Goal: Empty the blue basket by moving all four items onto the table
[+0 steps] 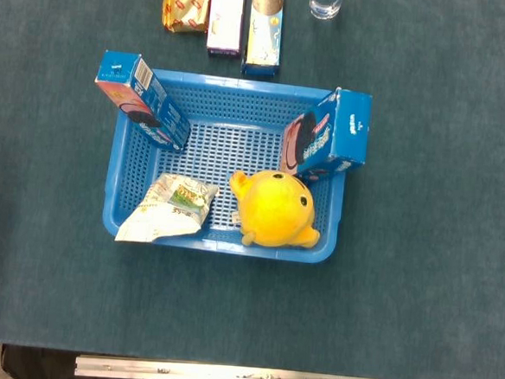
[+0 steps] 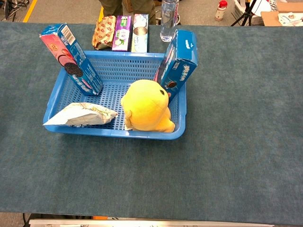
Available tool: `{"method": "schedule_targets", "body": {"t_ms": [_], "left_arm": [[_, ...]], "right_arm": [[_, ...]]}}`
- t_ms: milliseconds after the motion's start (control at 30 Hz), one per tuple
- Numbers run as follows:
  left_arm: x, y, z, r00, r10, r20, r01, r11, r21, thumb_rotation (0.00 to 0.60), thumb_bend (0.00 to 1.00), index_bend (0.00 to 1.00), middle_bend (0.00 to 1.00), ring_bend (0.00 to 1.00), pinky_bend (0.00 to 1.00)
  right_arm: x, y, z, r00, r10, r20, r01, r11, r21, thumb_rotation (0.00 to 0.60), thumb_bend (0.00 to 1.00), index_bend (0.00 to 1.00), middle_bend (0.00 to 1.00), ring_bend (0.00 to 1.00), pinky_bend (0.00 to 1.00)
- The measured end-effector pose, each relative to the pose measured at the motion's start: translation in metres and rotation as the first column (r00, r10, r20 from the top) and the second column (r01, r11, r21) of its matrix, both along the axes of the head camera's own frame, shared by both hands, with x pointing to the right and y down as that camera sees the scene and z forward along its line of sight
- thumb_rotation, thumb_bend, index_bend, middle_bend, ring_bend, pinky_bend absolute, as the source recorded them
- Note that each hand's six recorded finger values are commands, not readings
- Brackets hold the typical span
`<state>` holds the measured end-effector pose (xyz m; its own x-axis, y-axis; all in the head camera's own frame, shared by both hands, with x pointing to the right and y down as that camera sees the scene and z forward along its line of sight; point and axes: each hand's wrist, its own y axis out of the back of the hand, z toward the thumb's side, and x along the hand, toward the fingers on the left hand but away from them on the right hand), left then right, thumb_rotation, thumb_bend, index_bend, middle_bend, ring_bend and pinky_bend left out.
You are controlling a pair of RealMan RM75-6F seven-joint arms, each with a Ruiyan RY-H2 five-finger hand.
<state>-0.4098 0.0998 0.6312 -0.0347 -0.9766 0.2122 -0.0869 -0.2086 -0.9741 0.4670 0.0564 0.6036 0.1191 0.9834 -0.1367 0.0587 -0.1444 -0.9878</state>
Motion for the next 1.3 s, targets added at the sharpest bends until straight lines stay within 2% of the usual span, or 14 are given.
{"method": "schedule_targets", "body": {"t_ms": [767, 1033, 1300], "left_arm": [[0.003, -0.002, 0.002, 1.000, -0.004, -0.005, 0.004, 1.000, -0.008, 0.600, 0.25, 0.27, 0.20, 0.16, 0.36], [0.004, 0.005, 0.002, 1.000, -0.003, -0.013, 0.002, 1.000, -0.011, 0.600, 0.25, 0.27, 0.20, 0.16, 0.37], [0.001, 0.006, 0.002, 1.000, -0.011, -0.018, 0.011, 1.000, -0.008, 0.600, 0.25, 0.27, 0.20, 0.16, 0.37]], "right_arm": [[0.000, -0.008, -0.004, 1.000, -0.015, 0.001, 0.015, 1.000, 0.011, 0.600, 0.18, 0.31, 0.16, 0.11, 0.19], [-0.010, -0.012, -0.007, 0.998, -0.063, -0.008, 0.063, 0.998, 0.019, 0.600, 0.18, 0.31, 0.16, 0.11, 0.19], [-0.028, -0.026, -0.013, 0.989, -0.147, -0.016, 0.147, 0.989, 0.018, 0.600, 0.18, 0.32, 0.16, 0.11, 0.19]]}}
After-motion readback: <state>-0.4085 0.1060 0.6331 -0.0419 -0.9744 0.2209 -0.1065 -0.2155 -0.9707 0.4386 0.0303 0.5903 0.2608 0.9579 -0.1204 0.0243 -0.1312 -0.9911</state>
